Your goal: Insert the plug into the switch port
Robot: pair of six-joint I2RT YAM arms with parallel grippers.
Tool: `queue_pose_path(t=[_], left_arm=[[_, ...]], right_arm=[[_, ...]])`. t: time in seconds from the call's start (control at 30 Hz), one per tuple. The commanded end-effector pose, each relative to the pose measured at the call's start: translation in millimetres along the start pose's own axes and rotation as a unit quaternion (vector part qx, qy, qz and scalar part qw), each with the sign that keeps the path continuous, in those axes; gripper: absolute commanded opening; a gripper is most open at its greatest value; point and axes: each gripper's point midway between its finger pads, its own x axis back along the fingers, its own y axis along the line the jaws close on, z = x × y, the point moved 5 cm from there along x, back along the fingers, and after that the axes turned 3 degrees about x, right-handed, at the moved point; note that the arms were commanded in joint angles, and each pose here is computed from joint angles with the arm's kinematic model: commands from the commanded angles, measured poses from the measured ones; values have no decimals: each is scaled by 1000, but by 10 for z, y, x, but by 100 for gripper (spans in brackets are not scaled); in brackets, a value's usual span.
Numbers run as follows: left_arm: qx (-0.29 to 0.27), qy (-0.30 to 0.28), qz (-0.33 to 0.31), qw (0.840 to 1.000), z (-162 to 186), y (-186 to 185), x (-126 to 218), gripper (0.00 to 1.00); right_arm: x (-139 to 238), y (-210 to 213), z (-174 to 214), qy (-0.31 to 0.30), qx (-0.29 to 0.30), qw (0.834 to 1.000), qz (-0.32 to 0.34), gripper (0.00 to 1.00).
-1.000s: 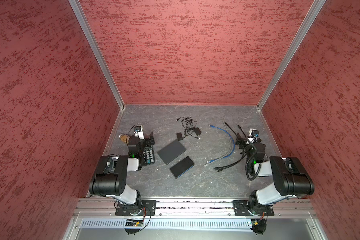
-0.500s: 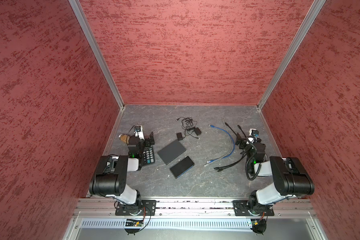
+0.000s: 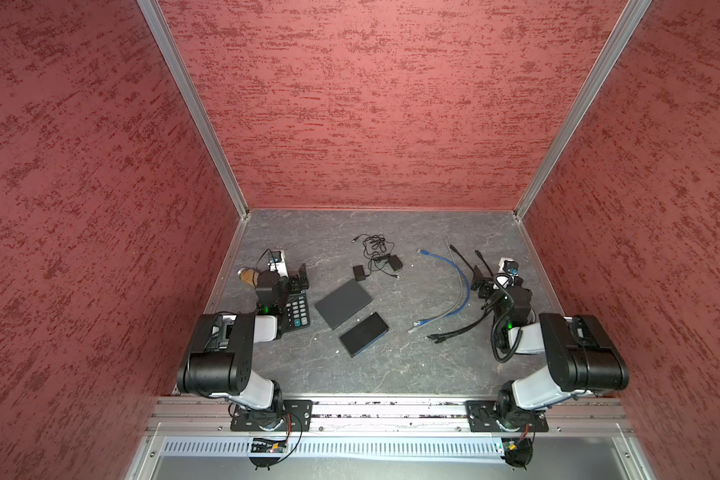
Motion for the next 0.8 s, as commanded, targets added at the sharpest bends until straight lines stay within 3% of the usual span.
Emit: queue_pose_path(t=[0.0, 0.27, 0.57, 0.77], left_arm=[[-15, 52, -32, 998, -203, -43, -28, 100], [-86, 93, -35, 991, -359, -553, -1, 99], [-81, 177, 24, 981, -210, -1266, 201, 99], [-100, 264, 64, 957, 12, -1710, 450, 100]], right_arm=[[137, -56, -191, -48, -14, 998, 24, 99], [178, -34, -474, -15, -43, 999, 19, 99], [87, 134, -564, 137, -131, 982, -14, 98], [59, 337, -388, 217, -140, 966, -31, 99]])
